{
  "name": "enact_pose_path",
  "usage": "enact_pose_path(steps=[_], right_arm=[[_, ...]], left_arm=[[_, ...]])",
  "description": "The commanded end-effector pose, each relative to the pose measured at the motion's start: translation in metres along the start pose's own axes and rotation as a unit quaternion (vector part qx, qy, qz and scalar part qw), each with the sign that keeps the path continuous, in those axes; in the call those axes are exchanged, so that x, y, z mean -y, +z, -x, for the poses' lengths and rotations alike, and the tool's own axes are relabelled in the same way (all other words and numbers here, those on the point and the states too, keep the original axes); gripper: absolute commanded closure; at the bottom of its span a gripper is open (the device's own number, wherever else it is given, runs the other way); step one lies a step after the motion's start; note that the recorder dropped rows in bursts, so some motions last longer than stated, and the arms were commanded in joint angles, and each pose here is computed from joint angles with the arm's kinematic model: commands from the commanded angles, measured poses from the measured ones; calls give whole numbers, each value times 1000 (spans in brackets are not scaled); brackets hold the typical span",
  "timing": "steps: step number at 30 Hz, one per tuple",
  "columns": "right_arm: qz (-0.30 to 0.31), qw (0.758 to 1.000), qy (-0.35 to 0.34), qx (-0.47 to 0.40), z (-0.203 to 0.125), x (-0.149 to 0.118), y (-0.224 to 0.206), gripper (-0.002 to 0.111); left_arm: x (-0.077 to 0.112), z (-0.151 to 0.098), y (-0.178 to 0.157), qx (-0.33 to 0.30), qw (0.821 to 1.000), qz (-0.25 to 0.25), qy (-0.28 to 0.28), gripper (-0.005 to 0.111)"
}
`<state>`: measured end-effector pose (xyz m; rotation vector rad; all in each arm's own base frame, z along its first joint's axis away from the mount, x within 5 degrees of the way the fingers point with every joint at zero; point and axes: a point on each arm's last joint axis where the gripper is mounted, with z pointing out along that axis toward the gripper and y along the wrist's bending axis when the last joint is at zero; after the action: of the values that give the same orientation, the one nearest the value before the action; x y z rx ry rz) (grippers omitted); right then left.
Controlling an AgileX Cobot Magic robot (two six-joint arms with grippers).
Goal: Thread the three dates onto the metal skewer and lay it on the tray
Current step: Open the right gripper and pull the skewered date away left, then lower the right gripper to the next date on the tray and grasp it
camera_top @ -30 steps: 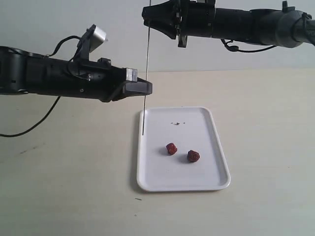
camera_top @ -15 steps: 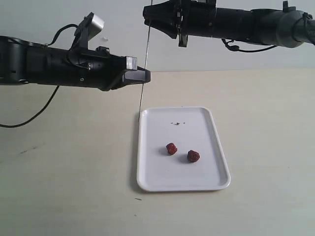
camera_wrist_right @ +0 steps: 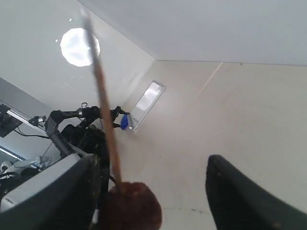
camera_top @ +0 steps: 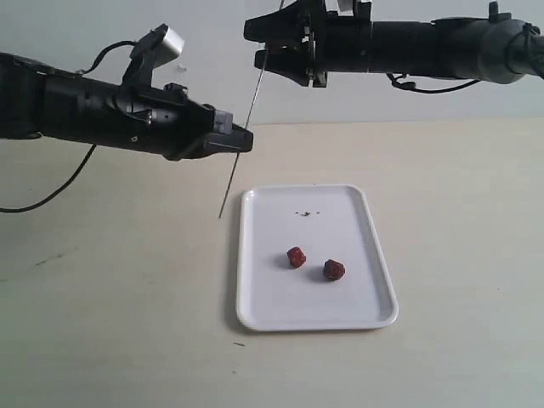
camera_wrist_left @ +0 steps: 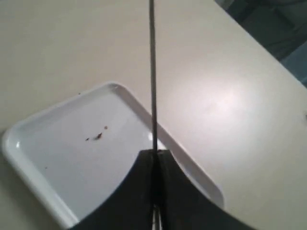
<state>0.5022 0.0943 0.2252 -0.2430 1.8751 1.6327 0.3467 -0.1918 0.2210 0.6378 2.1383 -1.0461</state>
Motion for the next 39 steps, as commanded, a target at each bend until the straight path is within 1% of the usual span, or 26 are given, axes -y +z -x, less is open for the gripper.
enact_pose_path(steps=[1,4,6,8,10,12,15,16,17,18,19,20,23,25,27,31,34,39], right_arm=[[-34,999,-34,-3,11,-1,-27,46],[-62,996,-62,-22,16,-8,-41,46],[-85,992,-86,-46,17,-15,-46,46],[-133,977,-130,-106,14,-23,-52,46],[-221,938,-169,-205,6,-34,-58,46],[-277,910,-178,-253,2,-38,-62,46],[-373,853,-173,-320,-6,-36,-68,46],[-404,834,-168,-337,-9,-35,-69,46],[-429,815,-163,-353,-13,-33,-69,46],[-444,802,-158,-366,-17,-31,-68,46],[-454,790,-157,-380,-23,-30,-66,46],[-453,782,-161,-396,-29,-27,-62,46],[-431,772,-177,-432,-44,-24,-52,46],[-415,766,-191,-452,-53,-24,-44,46],[-399,759,-205,-471,-62,-25,-36,46],[-393,741,-213,-500,-77,-25,-24,46],[-381,733,-216,-520,-91,-27,-13,46],[-365,726,-206,-546,-116,-29,3,46]], left_arm=[[-23,-2,-21,-49,998,42,13,107],[-40,-10,-35,-96,992,60,48,107],[-52,-18,-44,-146,981,84,97,107],[-59,-24,-50,-193,966,101,143,107],[-66,-32,-56,-254,942,124,182,107],[-69,-37,-60,-286,931,135,180,107],[-74,-47,-68,-345,908,159,176,107],[-75,-52,-70,-370,897,159,180,107],[-75,-58,-72,-394,886,154,189,107],[-75,-63,-73,-409,879,153,192,107],[-75,-66,-73,-416,876,153,193,107],[-75,-67,-72,-415,875,155,195,107],[-73,-68,-66,-401,876,165,212,107],[-70,-71,-61,-402,873,163,222,107],[-66,-72,-57,-396,870,163,242,107],[-61,-67,-53,-371,872,177,267,107],[-58,-63,-58,-358,874,186,271,107],[-58,-54,-70,-330,886,202,257,107]])
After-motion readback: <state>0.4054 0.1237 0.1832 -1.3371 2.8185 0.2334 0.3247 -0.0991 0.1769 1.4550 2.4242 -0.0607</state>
